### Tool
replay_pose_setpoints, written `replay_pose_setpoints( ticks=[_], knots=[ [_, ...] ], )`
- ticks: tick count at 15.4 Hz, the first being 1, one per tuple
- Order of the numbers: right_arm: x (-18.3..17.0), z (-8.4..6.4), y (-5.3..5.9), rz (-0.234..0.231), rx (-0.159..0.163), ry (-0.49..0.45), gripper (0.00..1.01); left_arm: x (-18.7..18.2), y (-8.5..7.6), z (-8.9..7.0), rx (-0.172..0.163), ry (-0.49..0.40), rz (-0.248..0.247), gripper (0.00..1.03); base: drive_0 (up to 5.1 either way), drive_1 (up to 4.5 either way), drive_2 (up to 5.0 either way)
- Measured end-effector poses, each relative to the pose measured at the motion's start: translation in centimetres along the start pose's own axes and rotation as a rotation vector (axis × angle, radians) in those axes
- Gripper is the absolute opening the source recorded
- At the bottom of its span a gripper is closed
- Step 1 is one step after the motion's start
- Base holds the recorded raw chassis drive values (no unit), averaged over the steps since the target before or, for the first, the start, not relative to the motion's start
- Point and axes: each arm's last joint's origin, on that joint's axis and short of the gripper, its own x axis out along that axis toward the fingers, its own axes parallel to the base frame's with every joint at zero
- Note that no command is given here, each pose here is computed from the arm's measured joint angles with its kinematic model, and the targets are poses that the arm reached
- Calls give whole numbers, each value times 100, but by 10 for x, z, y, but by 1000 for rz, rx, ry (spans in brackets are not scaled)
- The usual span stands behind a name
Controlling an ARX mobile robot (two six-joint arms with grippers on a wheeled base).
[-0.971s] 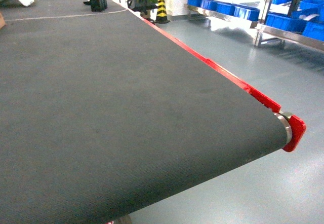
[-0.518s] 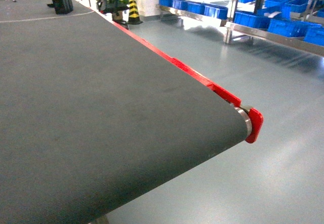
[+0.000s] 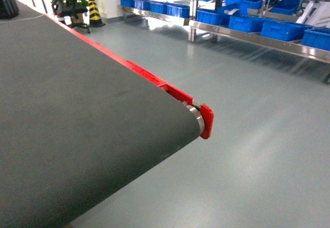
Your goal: Sort blue parts and orange caps into right shelf containers
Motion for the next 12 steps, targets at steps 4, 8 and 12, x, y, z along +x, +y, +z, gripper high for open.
replay_pose_setpoints(
  ticks=[4, 8, 12],
  knots=[
    [0, 0, 0, 0, 0, 0, 46, 0, 0, 0, 0, 0, 0, 43, -158, -158, -158],
    [0, 0, 0, 0, 0, 0, 46, 0, 0, 0, 0, 0, 0, 43, -169, -169, -169],
    [0, 0, 0, 0, 0, 0, 46, 0, 0, 0, 0, 0, 0, 43, -162, -162, -162]
  ],
)
